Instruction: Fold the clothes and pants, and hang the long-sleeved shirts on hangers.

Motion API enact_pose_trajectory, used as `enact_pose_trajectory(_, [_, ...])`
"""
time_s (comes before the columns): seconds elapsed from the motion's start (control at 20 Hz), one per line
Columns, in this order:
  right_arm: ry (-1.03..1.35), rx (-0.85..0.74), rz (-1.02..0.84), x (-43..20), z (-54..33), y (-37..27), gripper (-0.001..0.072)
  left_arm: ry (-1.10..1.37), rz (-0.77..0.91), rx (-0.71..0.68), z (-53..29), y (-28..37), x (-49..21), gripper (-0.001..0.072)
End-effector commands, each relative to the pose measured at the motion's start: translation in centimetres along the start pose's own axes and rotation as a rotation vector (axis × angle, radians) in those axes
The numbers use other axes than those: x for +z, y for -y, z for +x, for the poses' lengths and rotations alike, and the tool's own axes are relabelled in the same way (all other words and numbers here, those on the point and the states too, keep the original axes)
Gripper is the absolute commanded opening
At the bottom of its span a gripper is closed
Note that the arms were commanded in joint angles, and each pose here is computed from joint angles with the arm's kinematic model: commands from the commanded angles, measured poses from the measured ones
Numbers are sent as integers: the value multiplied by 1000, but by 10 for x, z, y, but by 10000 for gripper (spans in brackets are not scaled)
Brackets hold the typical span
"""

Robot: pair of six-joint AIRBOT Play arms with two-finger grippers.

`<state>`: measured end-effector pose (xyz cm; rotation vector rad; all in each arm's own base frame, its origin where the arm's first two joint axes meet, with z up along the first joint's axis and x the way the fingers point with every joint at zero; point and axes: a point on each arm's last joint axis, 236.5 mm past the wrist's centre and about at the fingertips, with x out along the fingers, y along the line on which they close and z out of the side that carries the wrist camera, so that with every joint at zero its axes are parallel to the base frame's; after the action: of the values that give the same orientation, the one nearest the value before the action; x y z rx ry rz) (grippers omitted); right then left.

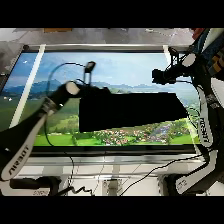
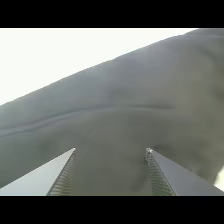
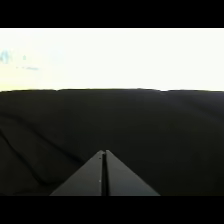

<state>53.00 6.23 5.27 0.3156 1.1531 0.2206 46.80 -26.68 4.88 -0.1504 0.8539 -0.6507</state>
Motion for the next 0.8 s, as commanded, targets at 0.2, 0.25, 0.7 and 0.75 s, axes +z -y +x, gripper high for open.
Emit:
enact_pose_trajectory(0.2, [-10, -5, -15, -2, 0, 1, 22, -284, -205, 34, -84, -139, -84, 518])
enact_pose_trajectory(0.25, [-10, -2, -14, -2, 0, 1, 21, -270, -271, 14, -84, -145, -92, 556])
enact_pose_trajectory(0.7, [-7, 27, -4, -2, 0, -6, 21, -294, -529, -126, -21, -144, -162, 562])
enact_pose_trajectory(0.75, [-7, 27, -5, -2, 0, -6, 22, -297, -543, -139, -13, -139, -164, 561])
